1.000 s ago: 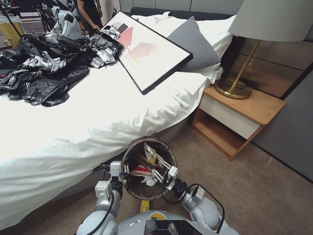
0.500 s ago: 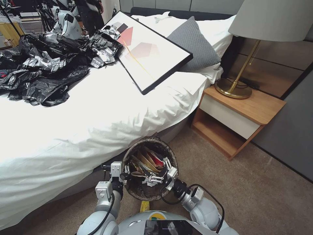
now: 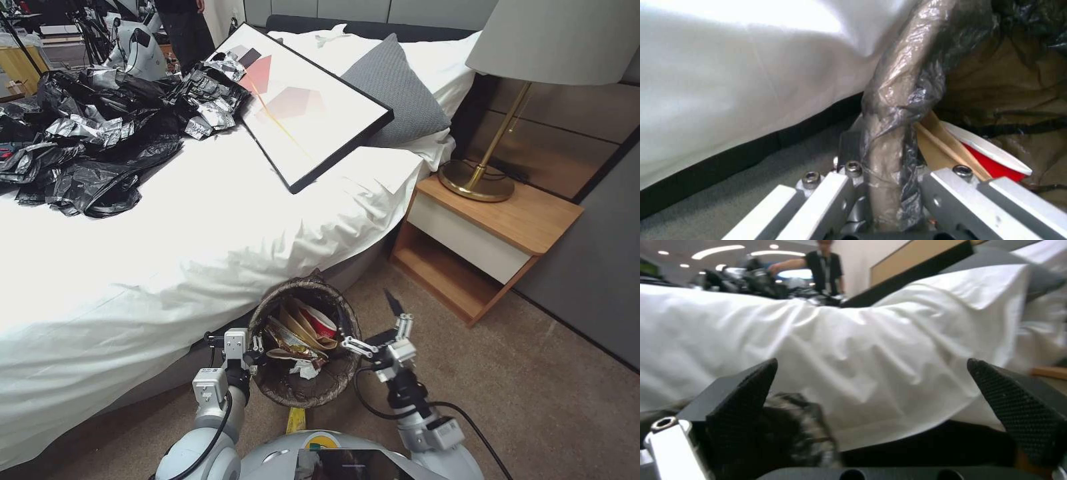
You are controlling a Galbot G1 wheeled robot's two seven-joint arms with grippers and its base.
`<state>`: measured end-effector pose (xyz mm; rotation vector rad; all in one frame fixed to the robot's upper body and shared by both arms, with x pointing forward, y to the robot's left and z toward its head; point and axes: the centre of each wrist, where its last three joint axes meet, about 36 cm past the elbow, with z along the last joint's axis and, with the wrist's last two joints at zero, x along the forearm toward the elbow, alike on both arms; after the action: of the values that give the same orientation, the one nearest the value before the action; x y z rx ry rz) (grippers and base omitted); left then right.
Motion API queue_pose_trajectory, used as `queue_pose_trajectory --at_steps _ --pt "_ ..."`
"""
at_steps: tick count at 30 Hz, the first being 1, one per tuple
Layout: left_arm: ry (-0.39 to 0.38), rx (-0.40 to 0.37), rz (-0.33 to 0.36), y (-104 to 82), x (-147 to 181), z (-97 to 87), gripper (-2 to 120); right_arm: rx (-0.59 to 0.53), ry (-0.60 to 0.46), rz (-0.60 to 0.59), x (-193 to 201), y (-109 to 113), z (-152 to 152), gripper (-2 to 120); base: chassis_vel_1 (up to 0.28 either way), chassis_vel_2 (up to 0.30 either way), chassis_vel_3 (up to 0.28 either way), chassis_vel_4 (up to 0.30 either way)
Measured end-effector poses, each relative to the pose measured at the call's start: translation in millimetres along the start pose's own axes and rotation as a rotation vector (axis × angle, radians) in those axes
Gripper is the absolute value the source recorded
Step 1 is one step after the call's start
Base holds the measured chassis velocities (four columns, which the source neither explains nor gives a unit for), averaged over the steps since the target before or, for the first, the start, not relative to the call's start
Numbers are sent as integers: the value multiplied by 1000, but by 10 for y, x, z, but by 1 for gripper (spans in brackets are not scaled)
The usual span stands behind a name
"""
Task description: Pick up the trash bin, then pick up the garbage from the floor and place it into the trash bin.
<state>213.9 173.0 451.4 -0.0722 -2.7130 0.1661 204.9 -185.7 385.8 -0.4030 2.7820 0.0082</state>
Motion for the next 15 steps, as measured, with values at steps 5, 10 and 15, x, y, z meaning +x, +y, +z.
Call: queue_pose_trajectory --at_steps 5,10,15 --pt "-1 3 2 -6 1 0 0 13 1 60 5 -9 12 100 0 0 0 0" --pt "-7 4 0 9 23 -27 0 7 7 99 -36 14 123 100 0 0 0 0" --pt "-11 7 -1 12 26 -38 0 1 11 100 -58 21 155 100 0 0 0 0"
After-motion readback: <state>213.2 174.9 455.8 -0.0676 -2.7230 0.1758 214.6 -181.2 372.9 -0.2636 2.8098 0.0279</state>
